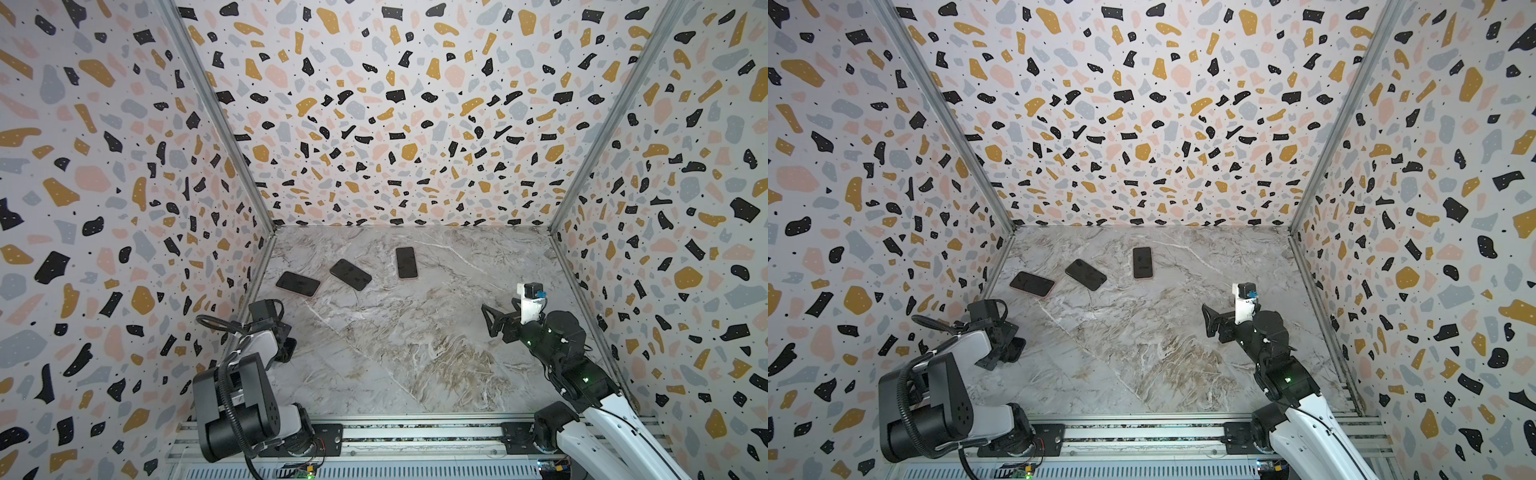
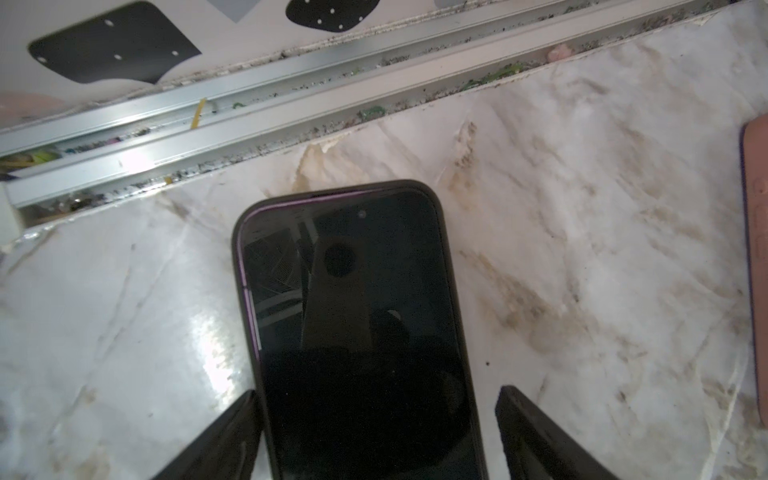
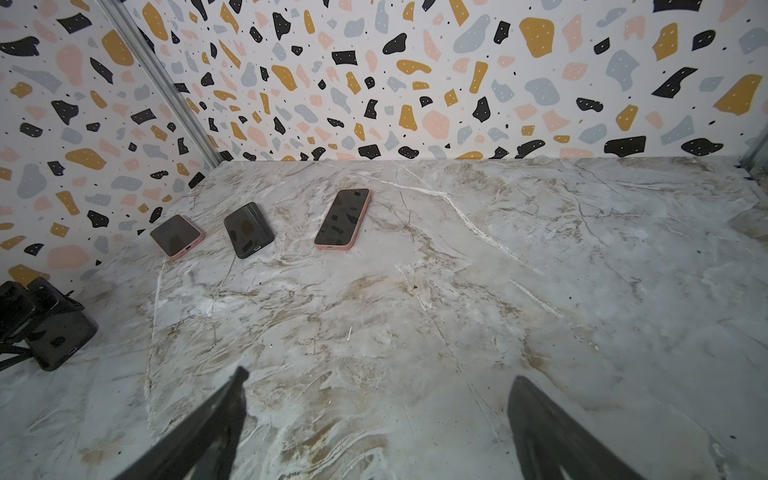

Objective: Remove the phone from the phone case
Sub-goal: 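Lower the left gripper and grasp the dark-cased phone's near end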

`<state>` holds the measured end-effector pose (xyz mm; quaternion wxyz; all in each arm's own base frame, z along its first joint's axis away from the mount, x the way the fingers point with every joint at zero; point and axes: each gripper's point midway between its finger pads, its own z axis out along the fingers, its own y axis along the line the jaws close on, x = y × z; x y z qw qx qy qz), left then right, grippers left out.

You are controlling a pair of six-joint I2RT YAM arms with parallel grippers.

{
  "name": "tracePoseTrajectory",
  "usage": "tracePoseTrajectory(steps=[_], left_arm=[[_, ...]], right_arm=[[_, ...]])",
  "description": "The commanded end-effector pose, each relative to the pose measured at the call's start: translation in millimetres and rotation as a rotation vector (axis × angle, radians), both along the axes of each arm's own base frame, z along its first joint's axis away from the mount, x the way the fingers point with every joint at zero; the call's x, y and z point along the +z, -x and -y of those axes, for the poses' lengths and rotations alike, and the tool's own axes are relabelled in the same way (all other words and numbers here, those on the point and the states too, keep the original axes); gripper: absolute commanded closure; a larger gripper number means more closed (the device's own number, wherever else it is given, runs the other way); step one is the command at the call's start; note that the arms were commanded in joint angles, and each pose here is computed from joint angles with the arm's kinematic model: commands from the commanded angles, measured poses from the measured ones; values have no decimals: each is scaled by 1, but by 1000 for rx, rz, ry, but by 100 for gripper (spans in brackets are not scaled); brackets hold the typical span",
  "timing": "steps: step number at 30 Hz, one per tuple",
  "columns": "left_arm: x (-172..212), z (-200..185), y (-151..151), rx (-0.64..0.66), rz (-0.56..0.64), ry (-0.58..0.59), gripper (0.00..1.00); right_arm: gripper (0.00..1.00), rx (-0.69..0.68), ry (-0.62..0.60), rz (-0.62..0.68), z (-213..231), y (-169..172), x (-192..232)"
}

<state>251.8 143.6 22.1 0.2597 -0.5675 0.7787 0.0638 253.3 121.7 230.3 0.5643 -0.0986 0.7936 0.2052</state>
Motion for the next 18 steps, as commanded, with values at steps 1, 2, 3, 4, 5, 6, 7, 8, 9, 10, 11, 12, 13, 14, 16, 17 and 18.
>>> tracePoseTrajectory(steps=[1, 2, 3, 4, 5, 6, 7, 8, 9, 10, 11, 12, 13, 14, 16, 17, 18], left_arm=[[-15, 17, 11, -14, -24, 91, 14], [-15, 18, 10, -16, -22, 93, 15], [-15, 18, 11, -16, -22, 95, 17], [-15, 19, 10, -19, -19, 97, 19], [-15, 19, 11, -20, -18, 99, 21], [-14, 20, 10, -23, -11, 102, 23], [-14, 21, 9, -25, -7, 106, 25], [-14, 21, 9, -26, -5, 107, 26], [-14, 22, 9, -28, -2, 110, 26], [-13, 23, 9, -31, 3, 112, 27], [-13, 23, 8, -34, 6, 114, 28], [-12, 24, 7, -37, 12, 120, 30], [-12, 26, 6, -41, 17, 126, 31], [-11, 27, 6, -45, 19, 131, 32], [-10, 30, 4, -56, 30, 144, 34], [-10, 31, 3, -60, 33, 146, 35], [-9, 33, 2, -65, 37, 149, 37]], right_arm=[[1, -2, -21, 24, -1, -2, 5], [1, -2, -20, 22, -2, -2, 4], [1, -4, -24, 24, -2, -2, 4], [1, -5, -27, 21, -2, -2, 3], [1, -7, -29, 21, -1, -3, 3], [1, -7, -33, 22, -2, -3, 2], [1, -7, -37, 23, -2, -3, 3], [1, -8, -38, 21, -2, -3, 2], [1, -5, -44, 20, -3, -3, 2], [1, -4, -46, 19, -3, -3, 2], [1, -3, -51, 19, -3, -3, 1], [1, 0, -56, 17, -4, -3, 1], [1, 0, -62, 13, -4, -3, -1], [1, 2, -68, 12, -5, -3, -1], [1, 16, -90, 5, -8, -2, -2], [1, 25, -99, 2, -10, -1, -3], [1, 33, -115, 0, -12, -1, -4]])
